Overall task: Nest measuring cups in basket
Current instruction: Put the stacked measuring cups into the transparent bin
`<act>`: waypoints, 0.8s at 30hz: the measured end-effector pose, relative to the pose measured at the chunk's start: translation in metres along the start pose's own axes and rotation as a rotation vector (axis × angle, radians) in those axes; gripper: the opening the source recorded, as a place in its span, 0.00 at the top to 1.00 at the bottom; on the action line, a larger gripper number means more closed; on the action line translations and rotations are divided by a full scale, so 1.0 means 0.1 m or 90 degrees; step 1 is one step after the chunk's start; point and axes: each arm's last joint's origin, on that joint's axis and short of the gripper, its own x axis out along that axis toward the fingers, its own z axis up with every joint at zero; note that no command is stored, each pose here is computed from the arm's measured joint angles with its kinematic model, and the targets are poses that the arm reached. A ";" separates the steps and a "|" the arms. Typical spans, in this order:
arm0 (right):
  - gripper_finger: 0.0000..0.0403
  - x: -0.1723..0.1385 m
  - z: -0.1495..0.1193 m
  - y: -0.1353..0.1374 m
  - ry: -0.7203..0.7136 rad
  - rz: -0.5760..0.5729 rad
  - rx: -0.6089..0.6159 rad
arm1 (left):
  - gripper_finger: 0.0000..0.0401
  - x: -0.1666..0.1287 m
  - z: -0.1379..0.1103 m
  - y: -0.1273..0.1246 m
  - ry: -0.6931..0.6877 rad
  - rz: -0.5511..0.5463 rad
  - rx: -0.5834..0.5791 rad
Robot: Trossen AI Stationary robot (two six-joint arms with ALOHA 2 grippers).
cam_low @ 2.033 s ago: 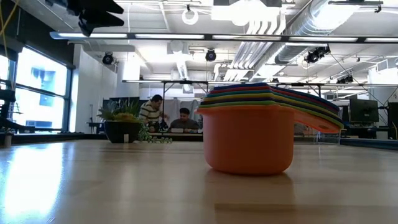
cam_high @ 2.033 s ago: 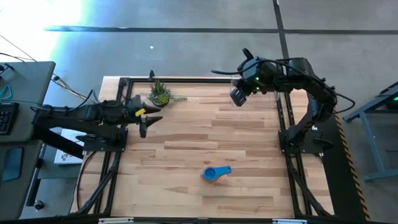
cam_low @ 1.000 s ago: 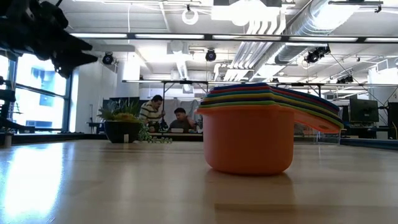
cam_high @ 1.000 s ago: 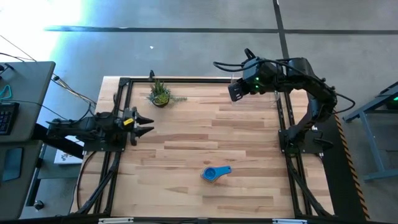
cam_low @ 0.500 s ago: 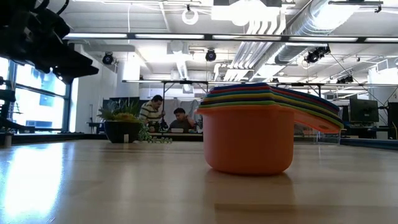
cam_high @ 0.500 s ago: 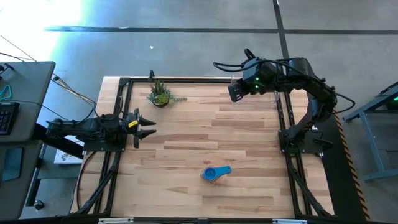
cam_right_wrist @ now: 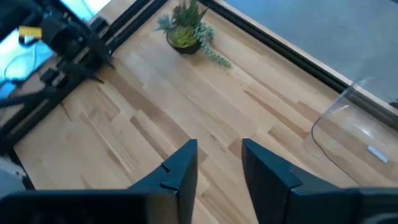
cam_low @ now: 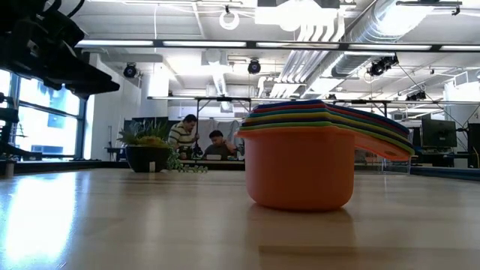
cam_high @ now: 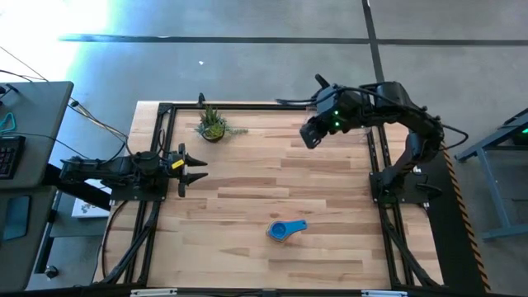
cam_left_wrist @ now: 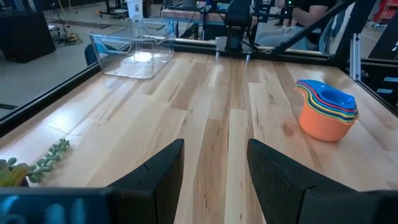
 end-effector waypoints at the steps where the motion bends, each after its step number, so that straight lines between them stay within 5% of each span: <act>1: 0.69 0.01 -0.01 0.02 0.002 0.002 -0.012 | 0.58 0.00 0.00 0.00 0.000 0.000 0.000; 14: 0.44 0.10 -0.19 0.27 0.076 0.079 -0.196 | 0.58 0.00 0.00 0.00 0.000 0.000 0.001; 24: 0.40 0.45 -0.54 0.44 0.185 0.051 -0.324 | 0.58 0.00 0.00 0.00 0.000 0.000 0.000</act>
